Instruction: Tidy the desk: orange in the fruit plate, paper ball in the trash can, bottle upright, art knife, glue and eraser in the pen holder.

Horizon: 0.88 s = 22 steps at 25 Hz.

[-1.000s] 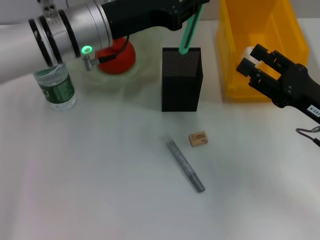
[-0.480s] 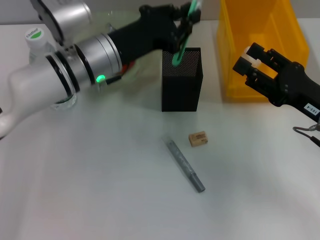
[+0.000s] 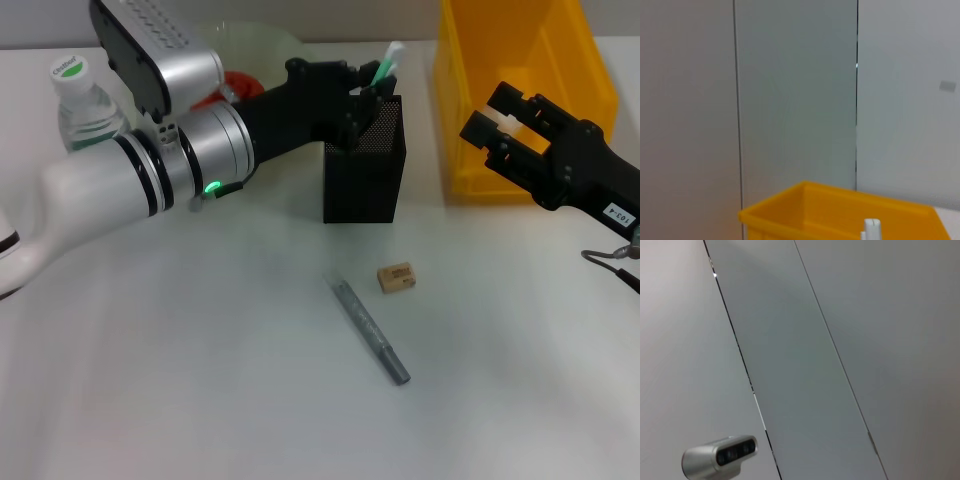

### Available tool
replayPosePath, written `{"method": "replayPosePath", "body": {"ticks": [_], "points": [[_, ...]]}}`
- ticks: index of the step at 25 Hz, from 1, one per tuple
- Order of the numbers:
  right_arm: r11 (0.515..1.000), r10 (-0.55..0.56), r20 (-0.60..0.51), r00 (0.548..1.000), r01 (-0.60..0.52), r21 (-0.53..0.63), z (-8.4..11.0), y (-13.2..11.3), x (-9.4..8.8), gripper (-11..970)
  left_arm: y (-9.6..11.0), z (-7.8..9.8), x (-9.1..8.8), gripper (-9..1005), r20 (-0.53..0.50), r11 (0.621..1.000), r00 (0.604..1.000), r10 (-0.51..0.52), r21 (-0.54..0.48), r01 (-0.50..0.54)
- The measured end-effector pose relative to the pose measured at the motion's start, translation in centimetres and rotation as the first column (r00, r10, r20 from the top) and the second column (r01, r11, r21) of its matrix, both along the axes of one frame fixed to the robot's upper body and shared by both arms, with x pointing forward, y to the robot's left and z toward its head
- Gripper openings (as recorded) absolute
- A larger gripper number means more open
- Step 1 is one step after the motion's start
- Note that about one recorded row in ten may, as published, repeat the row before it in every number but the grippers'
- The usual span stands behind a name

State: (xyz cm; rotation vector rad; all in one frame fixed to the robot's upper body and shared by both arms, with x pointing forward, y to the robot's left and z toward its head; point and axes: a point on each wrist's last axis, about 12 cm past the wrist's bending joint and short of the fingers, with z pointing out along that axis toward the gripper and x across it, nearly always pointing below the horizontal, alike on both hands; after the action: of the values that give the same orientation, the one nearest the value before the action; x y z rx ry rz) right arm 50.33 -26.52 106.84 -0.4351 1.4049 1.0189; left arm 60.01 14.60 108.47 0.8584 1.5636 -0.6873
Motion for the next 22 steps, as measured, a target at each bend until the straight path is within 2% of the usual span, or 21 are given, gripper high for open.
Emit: {"method": "replayPosePath", "body": {"ticks": [6,13,18,19,20,22], "points": [[1.000,0.000,-0.002,1.000,0.000,0.001,0.0,0.0,0.0,658,-0.3,-0.4,-0.2,182,-0.004,0.999,1.000,-0.012,0.029,0.012],[1.000,0.001,-0.006,1.000,-0.001,0.007,-0.1,0.0,-0.1,654,-0.3,-0.3,-0.3,336,-0.007,1.000,1.000,-0.009,0.019,0.009],[1.000,0.000,-0.003,1.000,0.000,0.017,-0.1,-0.2,-0.4,651,0.5,1.0,-1.3,417,0.034,0.997,0.999,-0.018,-0.079,0.021],[1.000,0.000,-0.003,1.000,0.000,0.018,-0.1,-0.2,-0.4,651,0.7,1.5,-1.7,433,0.045,0.993,0.998,-0.032,-0.113,0.037],[1.000,0.000,-0.003,1.000,0.000,0.018,-0.1,-0.3,-0.5,650,1.6,2.7,-2.5,450,0.049,0.980,0.997,-0.057,-0.189,0.066],[1.000,0.000,-0.003,1.000,0.000,0.018,-0.1,-0.3,-0.5,649,2.2,3.3,-2.9,482,0.044,0.971,0.996,-0.077,-0.222,0.085]]}}
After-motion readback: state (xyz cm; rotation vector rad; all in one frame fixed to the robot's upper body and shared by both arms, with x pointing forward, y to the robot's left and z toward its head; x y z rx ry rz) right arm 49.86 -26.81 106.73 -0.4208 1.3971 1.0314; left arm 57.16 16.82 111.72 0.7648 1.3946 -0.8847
